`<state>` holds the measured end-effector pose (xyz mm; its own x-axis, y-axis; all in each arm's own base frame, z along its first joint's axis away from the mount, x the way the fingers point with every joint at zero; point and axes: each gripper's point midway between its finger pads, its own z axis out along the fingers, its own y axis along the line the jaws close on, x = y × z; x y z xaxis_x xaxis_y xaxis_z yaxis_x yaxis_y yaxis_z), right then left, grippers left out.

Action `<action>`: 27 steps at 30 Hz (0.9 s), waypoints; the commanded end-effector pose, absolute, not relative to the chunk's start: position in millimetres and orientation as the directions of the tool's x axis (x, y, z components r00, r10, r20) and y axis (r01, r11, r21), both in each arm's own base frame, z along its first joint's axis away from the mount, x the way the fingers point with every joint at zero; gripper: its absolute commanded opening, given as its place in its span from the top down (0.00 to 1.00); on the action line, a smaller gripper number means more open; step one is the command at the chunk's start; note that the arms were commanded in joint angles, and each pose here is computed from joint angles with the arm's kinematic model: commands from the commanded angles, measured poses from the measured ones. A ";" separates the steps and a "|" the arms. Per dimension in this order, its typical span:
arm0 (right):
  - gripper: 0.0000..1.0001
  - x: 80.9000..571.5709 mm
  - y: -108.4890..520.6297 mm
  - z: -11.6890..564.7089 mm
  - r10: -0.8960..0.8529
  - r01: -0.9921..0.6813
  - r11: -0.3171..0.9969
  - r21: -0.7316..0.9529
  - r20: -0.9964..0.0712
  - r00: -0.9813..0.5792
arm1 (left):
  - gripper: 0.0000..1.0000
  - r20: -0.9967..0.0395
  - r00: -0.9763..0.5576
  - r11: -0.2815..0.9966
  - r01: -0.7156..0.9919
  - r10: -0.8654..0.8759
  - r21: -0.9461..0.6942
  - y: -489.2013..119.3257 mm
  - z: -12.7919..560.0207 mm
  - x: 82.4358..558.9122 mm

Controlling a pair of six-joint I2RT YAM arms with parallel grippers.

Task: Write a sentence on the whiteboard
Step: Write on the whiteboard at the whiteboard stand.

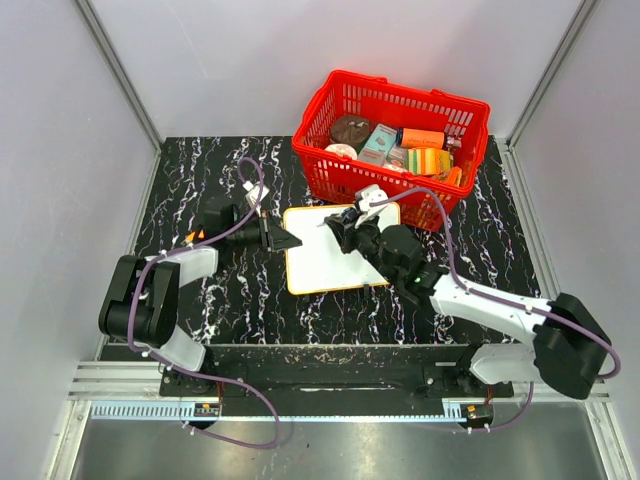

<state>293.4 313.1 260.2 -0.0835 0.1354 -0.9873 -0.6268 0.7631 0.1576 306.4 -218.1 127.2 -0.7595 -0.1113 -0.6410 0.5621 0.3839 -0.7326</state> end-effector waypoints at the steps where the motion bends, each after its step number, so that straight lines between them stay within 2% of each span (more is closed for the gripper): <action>1: 1.00 318.7 307.3 286.0 0.218 -0.525 0.833 0.173 -0.976 0.024 | 1.00 -0.670 -0.738 0.560 0.523 -0.079 -0.643 -198.8 81.6 323.5; 11: 1.00 330.8 317.1 287.0 0.234 -0.510 0.841 0.183 -0.972 0.036 | 1.00 -0.673 -0.736 0.556 0.529 -0.075 -0.641 -199.1 82.0 323.2; 27: 1.00 344.9 325.3 257.3 0.198 -0.463 0.866 0.188 -0.980 -0.028 | 1.00 -0.669 -0.740 0.536 0.537 -0.072 -0.651 -201.9 82.8 320.8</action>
